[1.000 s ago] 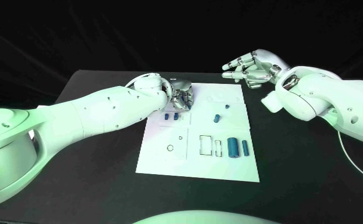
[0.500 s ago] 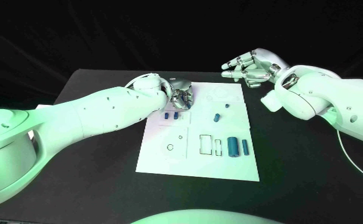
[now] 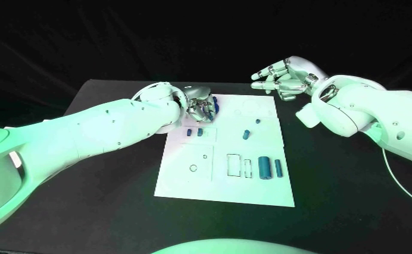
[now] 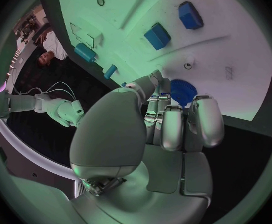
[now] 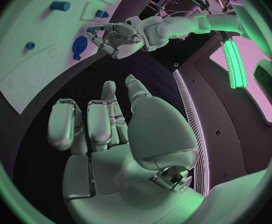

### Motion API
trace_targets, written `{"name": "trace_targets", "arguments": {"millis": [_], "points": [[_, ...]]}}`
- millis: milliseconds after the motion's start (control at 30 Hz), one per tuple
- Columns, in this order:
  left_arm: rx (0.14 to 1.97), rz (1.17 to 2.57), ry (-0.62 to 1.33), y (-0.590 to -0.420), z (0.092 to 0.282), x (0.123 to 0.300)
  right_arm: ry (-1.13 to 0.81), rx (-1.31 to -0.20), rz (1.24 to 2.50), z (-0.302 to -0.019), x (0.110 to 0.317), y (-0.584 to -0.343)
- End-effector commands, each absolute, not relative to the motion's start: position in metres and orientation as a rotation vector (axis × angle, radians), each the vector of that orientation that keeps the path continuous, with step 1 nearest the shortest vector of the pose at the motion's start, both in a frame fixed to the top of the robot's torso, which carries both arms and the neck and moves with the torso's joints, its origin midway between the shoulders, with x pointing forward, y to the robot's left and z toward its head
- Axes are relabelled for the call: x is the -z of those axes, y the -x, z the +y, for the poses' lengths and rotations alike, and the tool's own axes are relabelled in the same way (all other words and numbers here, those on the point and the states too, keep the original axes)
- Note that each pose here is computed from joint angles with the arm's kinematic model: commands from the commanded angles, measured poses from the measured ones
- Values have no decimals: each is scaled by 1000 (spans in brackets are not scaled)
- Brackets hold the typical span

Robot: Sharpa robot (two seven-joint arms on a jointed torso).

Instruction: Assemble the parts on the task board

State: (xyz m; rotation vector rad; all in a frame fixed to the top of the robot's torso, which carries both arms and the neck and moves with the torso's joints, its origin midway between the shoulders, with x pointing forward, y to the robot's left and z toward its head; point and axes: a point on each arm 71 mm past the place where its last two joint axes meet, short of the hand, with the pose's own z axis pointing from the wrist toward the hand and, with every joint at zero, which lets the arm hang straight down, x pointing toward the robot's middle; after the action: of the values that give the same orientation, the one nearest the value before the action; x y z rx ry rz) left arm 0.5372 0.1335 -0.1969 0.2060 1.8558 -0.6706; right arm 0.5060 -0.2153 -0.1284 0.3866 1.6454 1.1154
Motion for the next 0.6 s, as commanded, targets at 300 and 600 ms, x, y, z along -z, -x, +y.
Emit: {"name": "trace_targets", "arguments": {"millis": [300,600], "points": [[695,1908,-89,-535,160,190,-375,-1119,1660,-215,131,-506],[660,1941,-58,-538,175,194,-377,-1117,1661,-216,131,-506]]}}
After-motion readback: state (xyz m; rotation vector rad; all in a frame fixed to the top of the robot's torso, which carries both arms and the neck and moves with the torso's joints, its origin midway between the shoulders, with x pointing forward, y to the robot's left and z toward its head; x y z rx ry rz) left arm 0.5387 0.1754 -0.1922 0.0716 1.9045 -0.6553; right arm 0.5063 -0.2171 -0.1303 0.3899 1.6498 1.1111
